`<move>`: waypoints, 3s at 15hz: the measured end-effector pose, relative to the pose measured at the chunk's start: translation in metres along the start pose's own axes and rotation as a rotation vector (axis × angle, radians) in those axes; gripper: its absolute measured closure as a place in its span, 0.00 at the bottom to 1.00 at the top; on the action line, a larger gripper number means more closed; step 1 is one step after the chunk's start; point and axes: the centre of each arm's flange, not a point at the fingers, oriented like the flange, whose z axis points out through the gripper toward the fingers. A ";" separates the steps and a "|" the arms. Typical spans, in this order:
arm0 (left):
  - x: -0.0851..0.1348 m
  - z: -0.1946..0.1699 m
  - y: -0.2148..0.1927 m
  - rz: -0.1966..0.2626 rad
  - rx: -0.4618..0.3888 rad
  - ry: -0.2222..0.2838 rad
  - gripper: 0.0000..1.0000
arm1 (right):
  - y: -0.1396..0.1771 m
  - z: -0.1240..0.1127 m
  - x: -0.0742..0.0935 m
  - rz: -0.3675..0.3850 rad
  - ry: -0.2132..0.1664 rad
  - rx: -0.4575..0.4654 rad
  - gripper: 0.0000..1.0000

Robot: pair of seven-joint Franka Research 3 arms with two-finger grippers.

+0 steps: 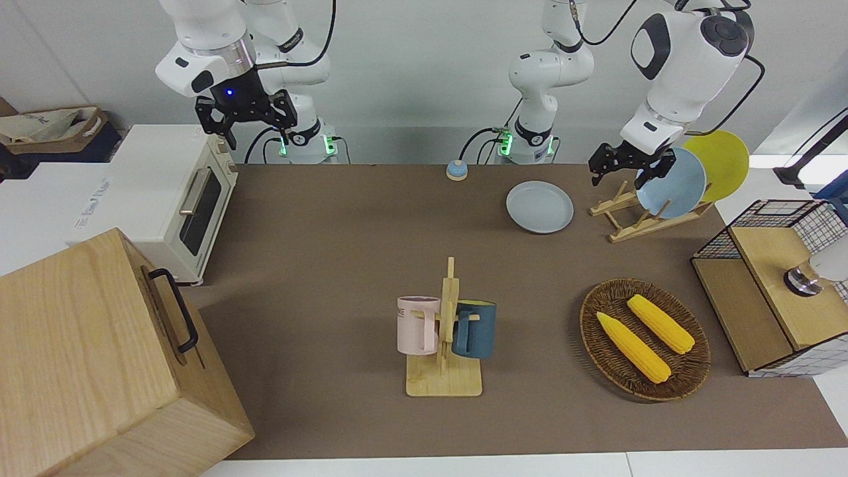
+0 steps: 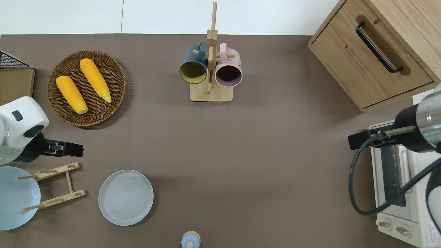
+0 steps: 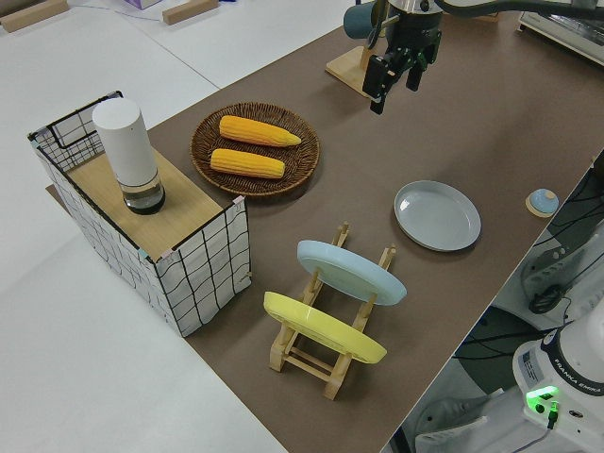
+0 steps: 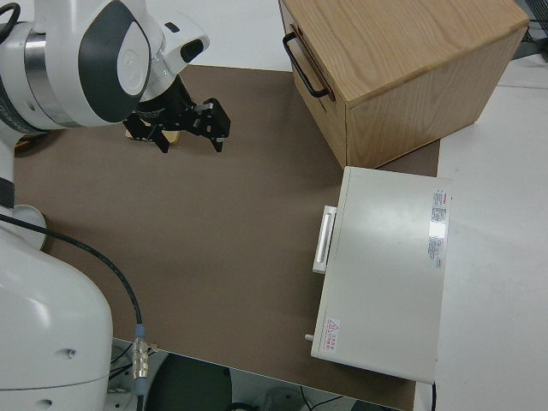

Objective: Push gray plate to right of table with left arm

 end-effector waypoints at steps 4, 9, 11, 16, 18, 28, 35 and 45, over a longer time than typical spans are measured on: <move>-0.004 0.003 0.000 -0.001 -0.005 -0.034 0.00 | 0.000 0.000 0.000 0.000 0.000 0.000 0.01; -0.005 0.003 -0.004 -0.015 -0.006 -0.038 0.00 | 0.000 0.000 0.000 0.000 0.000 0.000 0.01; -0.005 0.003 -0.004 -0.017 -0.007 -0.038 0.00 | 0.000 0.000 0.000 0.000 0.000 0.000 0.01; -0.008 0.011 -0.004 -0.017 -0.009 -0.061 0.00 | 0.000 0.000 0.000 0.000 0.000 0.000 0.01; -0.014 0.020 -0.002 -0.017 -0.009 -0.079 0.00 | 0.000 0.000 0.000 0.000 0.000 0.000 0.01; -0.051 0.071 0.003 -0.026 0.016 -0.052 0.00 | 0.000 0.000 0.000 0.000 0.000 0.000 0.01; -0.068 0.114 0.001 -0.032 0.028 -0.020 0.00 | 0.000 0.000 0.000 0.000 0.000 0.000 0.01; -0.087 0.181 0.000 -0.034 0.039 0.009 0.00 | 0.000 0.000 0.000 0.000 0.000 0.000 0.01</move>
